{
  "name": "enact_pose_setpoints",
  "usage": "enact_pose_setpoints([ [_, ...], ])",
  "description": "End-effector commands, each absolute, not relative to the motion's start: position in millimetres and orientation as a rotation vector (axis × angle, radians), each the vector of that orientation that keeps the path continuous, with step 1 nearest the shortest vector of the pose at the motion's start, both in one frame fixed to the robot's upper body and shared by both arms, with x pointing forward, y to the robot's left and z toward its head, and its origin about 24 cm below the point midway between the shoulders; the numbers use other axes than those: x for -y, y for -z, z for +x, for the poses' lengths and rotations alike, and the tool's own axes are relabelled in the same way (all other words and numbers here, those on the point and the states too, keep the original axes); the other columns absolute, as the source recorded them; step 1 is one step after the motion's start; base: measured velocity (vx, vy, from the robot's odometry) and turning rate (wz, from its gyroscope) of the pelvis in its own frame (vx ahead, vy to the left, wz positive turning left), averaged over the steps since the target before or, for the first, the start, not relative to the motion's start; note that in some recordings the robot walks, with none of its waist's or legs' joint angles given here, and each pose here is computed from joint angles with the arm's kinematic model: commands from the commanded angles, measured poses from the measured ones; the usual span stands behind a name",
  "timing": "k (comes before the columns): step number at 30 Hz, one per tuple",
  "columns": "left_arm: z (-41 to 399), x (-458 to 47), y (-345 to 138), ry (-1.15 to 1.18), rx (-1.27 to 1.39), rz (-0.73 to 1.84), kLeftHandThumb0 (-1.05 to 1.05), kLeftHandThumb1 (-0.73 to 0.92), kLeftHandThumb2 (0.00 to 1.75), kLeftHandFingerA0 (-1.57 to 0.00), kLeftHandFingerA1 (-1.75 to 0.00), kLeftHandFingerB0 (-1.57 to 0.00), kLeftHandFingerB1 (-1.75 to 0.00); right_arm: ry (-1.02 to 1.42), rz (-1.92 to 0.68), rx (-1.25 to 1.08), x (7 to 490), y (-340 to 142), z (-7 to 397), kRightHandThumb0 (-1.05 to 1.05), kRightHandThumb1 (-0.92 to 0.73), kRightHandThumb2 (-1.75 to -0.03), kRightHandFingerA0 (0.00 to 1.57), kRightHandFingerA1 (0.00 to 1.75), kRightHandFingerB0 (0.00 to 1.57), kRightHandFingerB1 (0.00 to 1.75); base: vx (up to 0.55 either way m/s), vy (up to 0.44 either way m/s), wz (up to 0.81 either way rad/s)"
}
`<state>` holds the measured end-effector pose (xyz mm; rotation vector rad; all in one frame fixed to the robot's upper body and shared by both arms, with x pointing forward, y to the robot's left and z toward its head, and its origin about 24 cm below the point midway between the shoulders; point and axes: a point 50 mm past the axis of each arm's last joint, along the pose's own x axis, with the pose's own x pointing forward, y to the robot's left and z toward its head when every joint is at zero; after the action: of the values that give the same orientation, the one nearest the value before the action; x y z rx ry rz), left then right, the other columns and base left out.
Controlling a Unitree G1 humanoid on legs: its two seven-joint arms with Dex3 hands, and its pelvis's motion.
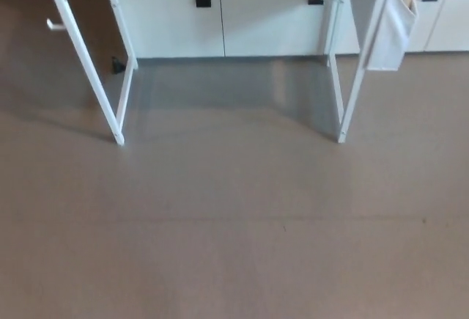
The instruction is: The robot walks towards a table in front, picks a dumpling toy with left hand and puts it in an orange round plate
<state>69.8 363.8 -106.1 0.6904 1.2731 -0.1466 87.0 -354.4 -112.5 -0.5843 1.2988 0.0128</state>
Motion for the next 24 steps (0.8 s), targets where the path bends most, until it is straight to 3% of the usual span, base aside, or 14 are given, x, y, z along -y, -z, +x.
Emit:
enact_pose_setpoints([
  [1, 72, -371, 101, 0.157, -1.270, 0.721, -0.38, 0.63, 0.59, -0.60, -0.46, -0.31, -0.33, -0.003, -0.570, -1.313, 356, 113, 79, -0.25, -0.60, -0.58, 0.76, 0.47, 0.58, 0.41, 0.38, 0.039, -0.14],
  [11, 68, -371, 101, 0.146, -1.286, 0.701, -0.37, 0.63, 0.60, -0.60, -0.44, -0.32, -0.32, 0.000, -0.570, -1.343, 354, 116, 72, -0.28, -0.59, -0.58, 0.76, 0.47, 0.58, 0.40, 0.51, 0.121, -0.28],
  [24, 64, -372, 101, 0.176, -1.298, 0.725, -0.40, 0.62, 0.59, -0.62, -0.45, -0.33, -0.32, -0.009, -0.554, -1.357, 354, 117, 65, -0.29, -0.64, -0.60, 0.76, 0.47, 0.59, 0.41, 0.46, -0.039, 0.21],
])
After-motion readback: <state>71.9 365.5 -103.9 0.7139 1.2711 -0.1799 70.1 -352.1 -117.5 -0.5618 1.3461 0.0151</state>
